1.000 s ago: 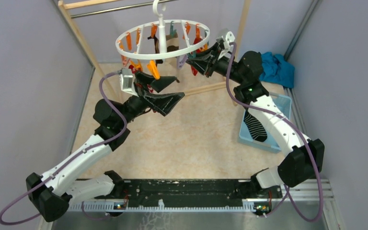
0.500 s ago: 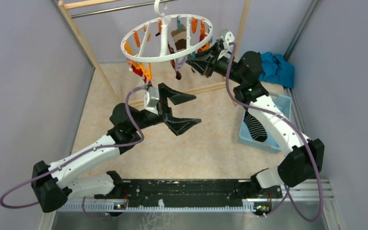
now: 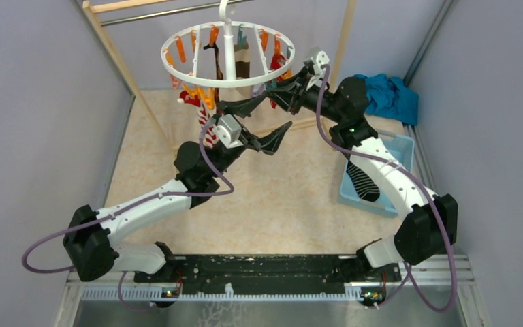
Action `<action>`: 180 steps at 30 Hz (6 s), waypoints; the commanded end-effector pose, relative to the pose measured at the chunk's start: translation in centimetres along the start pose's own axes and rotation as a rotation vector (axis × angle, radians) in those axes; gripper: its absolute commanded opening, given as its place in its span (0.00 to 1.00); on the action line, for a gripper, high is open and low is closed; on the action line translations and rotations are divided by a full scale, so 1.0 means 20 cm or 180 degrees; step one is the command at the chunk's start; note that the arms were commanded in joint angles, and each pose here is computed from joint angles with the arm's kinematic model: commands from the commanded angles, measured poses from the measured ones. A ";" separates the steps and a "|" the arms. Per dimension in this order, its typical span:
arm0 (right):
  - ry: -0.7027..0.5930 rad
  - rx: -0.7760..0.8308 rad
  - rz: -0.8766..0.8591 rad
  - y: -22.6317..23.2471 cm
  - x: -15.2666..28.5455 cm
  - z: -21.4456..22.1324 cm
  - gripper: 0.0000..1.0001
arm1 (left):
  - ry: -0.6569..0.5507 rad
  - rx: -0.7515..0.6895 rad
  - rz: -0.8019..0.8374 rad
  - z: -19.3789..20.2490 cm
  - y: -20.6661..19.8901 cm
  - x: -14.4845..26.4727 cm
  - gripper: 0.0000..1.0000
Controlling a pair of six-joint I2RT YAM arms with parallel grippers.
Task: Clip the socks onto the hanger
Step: Open the clamp at the hanger, then pick up the sock from the bin.
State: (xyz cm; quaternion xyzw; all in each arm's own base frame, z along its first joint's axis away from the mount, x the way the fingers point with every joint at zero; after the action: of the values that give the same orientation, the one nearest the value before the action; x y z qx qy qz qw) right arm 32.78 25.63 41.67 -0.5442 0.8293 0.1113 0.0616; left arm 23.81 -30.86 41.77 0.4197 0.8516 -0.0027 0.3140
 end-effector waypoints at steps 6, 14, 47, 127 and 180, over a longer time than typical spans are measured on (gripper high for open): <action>-0.0014 0.0106 -0.0103 0.04 -0.02 0.04 0.00 | -0.0383 -0.0176 -0.0837 -0.08 0.20 -0.15 0.98; -0.0196 0.0431 -0.0051 0.10 0.03 -0.05 0.00 | -0.0327 0.0129 -0.1008 -0.08 0.22 -0.12 0.98; -0.0342 0.0675 -0.0039 0.15 0.09 -0.15 0.00 | 0.0303 0.1643 -0.1268 -0.01 0.24 -0.16 0.68; -0.0472 -0.1739 0.4973 -0.50 1.62 0.71 0.55 | 0.0092 0.1755 -0.1005 -0.13 0.21 -0.12 0.00; 0.0020 -0.2001 0.5163 -0.90 1.53 0.92 0.55 | 0.0252 0.1726 -0.1035 -0.01 0.18 -0.07 0.00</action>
State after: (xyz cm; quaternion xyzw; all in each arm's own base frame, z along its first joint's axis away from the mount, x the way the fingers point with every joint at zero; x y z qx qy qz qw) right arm 34.74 -2.84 14.57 0.1984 0.8951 0.3414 -0.2070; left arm 27.38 -29.51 43.91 0.3401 0.8876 -0.2717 0.1508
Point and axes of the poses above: each gripper's point midway between its finger pads, its own x axis back along the fingers, its own y axis along the line the jaws close on, z = x × y, the point moved 4 cm from there along x, back along the fingers, and after that the axes turned 8 degrees about -x, right-handed, at the moved point
